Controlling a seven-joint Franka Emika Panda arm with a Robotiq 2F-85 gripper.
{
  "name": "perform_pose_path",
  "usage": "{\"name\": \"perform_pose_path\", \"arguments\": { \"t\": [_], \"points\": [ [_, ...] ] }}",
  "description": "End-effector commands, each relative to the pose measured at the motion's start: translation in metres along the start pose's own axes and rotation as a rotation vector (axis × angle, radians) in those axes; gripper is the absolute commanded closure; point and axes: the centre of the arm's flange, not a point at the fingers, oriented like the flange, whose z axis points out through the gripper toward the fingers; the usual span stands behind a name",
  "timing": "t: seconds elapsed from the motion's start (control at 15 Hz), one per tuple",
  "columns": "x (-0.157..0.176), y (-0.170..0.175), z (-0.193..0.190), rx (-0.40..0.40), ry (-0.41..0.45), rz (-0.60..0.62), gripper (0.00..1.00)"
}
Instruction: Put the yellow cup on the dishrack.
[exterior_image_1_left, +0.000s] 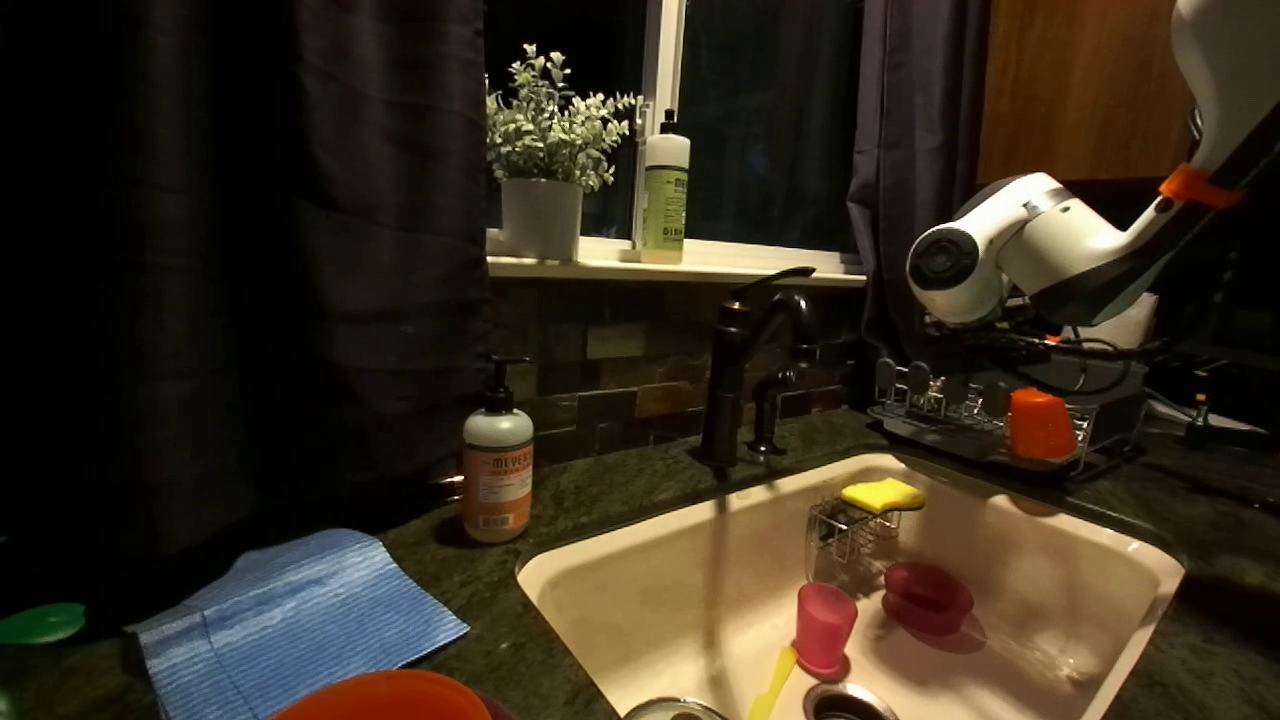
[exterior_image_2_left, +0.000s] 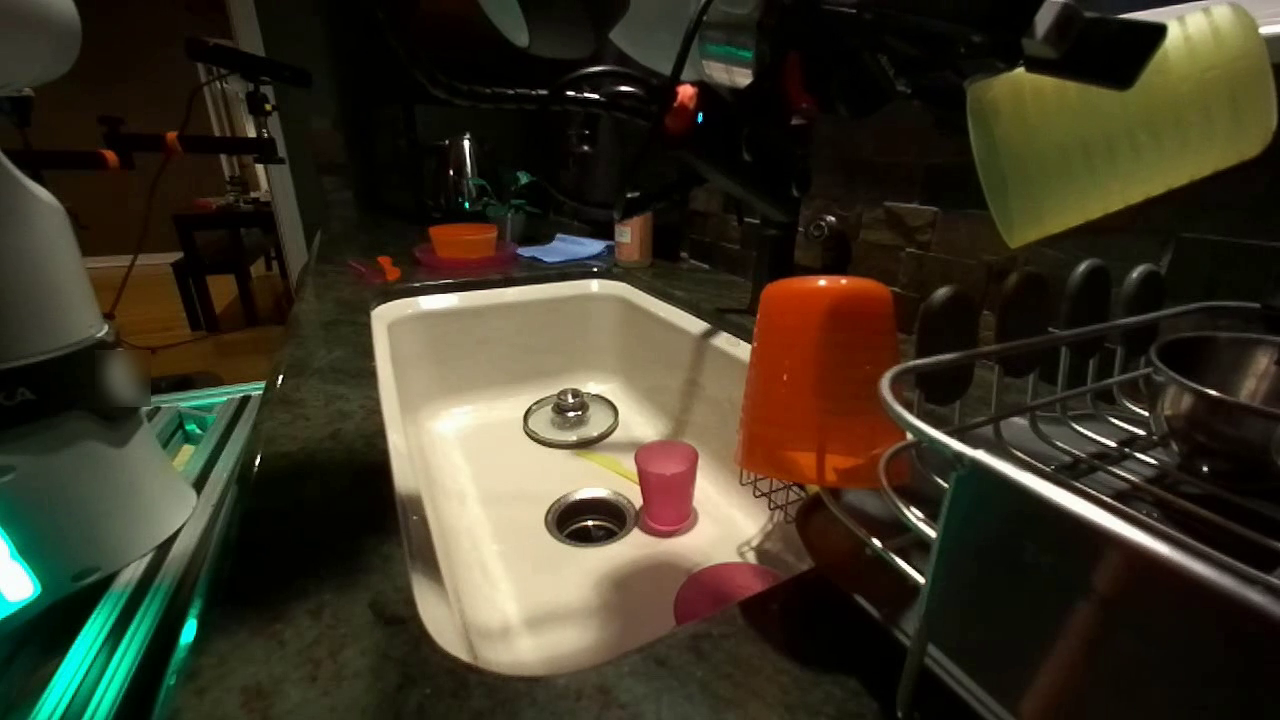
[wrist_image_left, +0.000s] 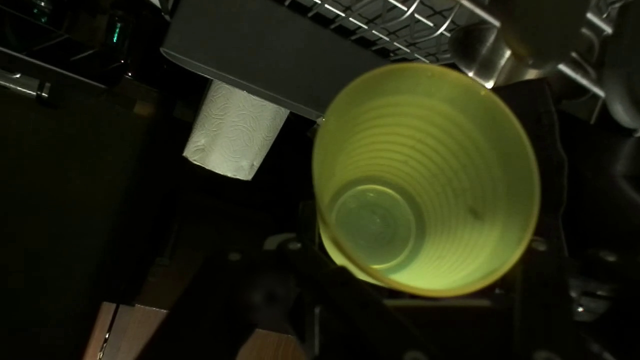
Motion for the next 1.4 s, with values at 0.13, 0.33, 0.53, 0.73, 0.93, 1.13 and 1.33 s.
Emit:
{"name": "perform_pose_path", "arguments": {
  "t": [0.13, 0.33, 0.53, 0.73, 0.93, 1.13, 1.33],
  "points": [
    [-0.004, -0.005, 0.009, -0.035, 0.043, -0.009, 0.53],
    [-0.006, -0.007, 0.013, -0.049, 0.043, -0.018, 0.53],
    [-0.008, -0.012, 0.014, -0.044, 0.045, -0.015, 0.53],
    [-0.009, -0.017, 0.016, -0.041, 0.049, -0.015, 0.53],
    [-0.011, -0.022, 0.018, -0.041, 0.050, -0.015, 0.53],
    [-0.016, -0.024, 0.021, -0.045, 0.047, -0.022, 0.53],
    [-0.019, -0.027, 0.022, -0.046, 0.040, -0.001, 0.53]
  ]
}}
